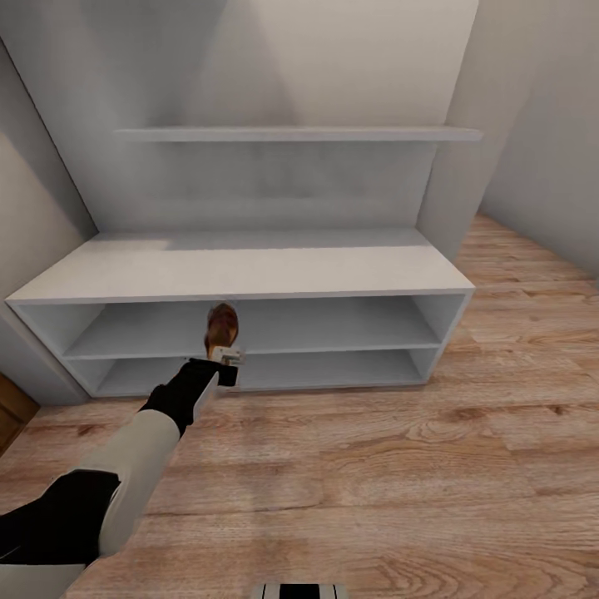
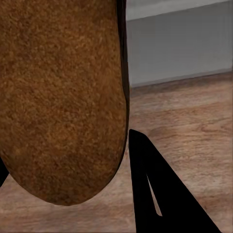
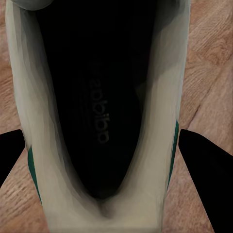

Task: Pick up the two gym shoes and the two sandals from the corridor floor and place them onto the hallstand (shoe rack) in the corridor, making sure they are on the rack and not on the floor. Arrange them so the two gym shoes are next to each other and the two sandals are next to each other.

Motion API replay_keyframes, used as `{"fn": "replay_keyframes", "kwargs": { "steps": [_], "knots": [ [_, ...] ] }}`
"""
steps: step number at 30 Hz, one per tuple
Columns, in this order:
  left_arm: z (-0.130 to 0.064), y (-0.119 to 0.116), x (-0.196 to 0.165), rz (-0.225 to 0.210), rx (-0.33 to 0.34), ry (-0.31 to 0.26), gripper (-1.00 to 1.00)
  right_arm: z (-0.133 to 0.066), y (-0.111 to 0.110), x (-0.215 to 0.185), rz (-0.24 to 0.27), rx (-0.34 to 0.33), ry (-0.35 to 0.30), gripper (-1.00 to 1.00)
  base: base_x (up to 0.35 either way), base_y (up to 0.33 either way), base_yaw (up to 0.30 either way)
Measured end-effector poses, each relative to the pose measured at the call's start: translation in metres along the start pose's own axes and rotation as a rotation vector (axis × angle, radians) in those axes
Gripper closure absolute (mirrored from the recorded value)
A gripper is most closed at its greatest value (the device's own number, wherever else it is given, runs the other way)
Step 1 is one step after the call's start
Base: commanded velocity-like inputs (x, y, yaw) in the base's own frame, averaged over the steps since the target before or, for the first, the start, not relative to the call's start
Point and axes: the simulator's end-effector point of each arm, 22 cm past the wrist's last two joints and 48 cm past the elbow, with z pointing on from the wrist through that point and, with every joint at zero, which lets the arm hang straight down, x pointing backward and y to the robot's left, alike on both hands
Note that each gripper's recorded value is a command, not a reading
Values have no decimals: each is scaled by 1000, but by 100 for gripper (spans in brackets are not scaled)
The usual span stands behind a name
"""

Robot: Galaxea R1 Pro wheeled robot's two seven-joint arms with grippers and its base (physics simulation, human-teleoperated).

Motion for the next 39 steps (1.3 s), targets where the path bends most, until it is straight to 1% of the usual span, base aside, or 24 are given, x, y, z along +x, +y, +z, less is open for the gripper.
{"fn": "replay_keyframes", "kwargs": {
  "steps": [3,6,10,13,15,16,19,22,25,27,39],
  "knots": [
    [-4,4,-14,-3,-4,0,100,0,0,0,0,0,1,100,0,0,0],
    [-9,6,-27,-4,-7,16,100,0,0,1,0,0,1,100,0,0,0],
    [-9,5,-26,-5,-6,21,100,0,0,1,0,0,1,100,0,0,0],
    [-8,6,-22,-5,-5,29,100,0,0,1,0,0,1,100,0,0,0],
    [-7,11,-18,-6,-11,35,100,0,0,0,0,0,1,100,0,0,0],
    [-6,18,-12,-6,-19,46,100,0,0,0,0,0,1,100,0,0,0],
    [-4,21,-7,-11,-17,56,100,0,0,1,0,0,1,100,0,0,0],
    [-1,24,4,-10,-19,79,100,0,0,1,0,0,2,100,0,0,0],
    [4,24,24,-10,-17,124,100,0,0,2,0,1,3,100,0,0,0],
    [4,23,27,-8,-15,136,100,0,0,2,0,1,3,100,0,0,0],
    [5,19,31,-13,-6,148,100,0,0,1,0,1,2,100,0,0,0]
  ]
}}
